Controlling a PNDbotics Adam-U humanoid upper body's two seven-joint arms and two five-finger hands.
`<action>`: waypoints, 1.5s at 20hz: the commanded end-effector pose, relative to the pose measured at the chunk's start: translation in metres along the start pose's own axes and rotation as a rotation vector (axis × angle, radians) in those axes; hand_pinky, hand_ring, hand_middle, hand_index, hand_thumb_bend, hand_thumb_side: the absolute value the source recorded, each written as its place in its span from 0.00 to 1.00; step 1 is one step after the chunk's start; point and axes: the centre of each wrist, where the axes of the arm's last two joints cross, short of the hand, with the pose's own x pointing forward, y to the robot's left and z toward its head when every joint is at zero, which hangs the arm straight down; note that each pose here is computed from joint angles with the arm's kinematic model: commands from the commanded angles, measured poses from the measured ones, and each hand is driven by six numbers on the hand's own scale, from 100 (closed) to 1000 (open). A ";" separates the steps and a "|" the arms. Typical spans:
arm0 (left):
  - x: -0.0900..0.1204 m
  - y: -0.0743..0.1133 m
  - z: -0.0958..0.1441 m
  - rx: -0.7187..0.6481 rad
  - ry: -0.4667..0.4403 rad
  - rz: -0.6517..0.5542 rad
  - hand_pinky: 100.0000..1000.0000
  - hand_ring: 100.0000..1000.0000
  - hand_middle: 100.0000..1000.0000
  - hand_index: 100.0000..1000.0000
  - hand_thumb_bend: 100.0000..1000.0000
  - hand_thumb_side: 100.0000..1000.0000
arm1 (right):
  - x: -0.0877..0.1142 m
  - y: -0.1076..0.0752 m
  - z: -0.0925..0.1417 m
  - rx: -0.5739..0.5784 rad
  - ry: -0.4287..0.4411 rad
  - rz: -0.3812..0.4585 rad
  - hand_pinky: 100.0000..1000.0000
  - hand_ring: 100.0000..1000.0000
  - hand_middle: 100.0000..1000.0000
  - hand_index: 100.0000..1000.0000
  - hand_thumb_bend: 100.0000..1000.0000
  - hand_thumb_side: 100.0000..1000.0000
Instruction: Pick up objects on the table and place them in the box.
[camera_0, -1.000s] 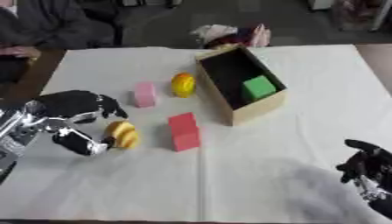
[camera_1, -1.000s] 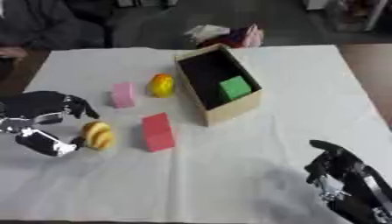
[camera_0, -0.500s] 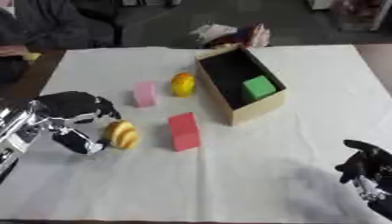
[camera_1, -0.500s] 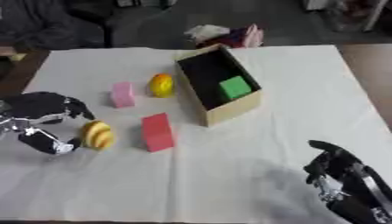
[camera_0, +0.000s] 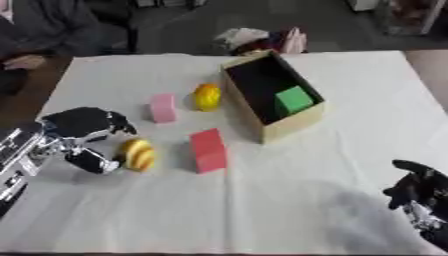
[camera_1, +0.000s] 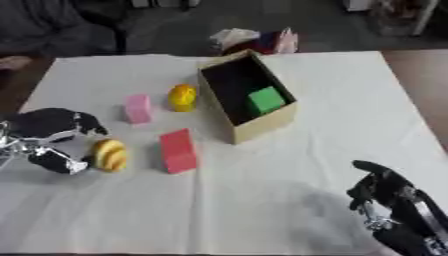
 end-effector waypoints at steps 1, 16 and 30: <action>-0.006 0.008 -0.001 0.015 0.008 -0.028 0.74 0.66 0.72 0.86 0.12 0.33 | 0.006 -0.004 -0.002 0.009 -0.015 0.022 0.67 0.40 0.43 0.84 0.00 0.25; -0.004 0.007 -0.013 -0.093 -0.041 -0.055 0.63 0.50 0.51 0.70 0.11 0.33 | 0.005 -0.005 -0.002 0.007 -0.015 0.022 0.67 0.40 0.43 0.84 0.00 0.25; -0.001 0.084 0.007 0.471 -0.039 -0.018 0.51 0.33 0.31 0.51 0.00 0.18 | 0.004 -0.005 0.000 0.006 -0.008 0.022 0.67 0.40 0.43 0.84 0.00 0.25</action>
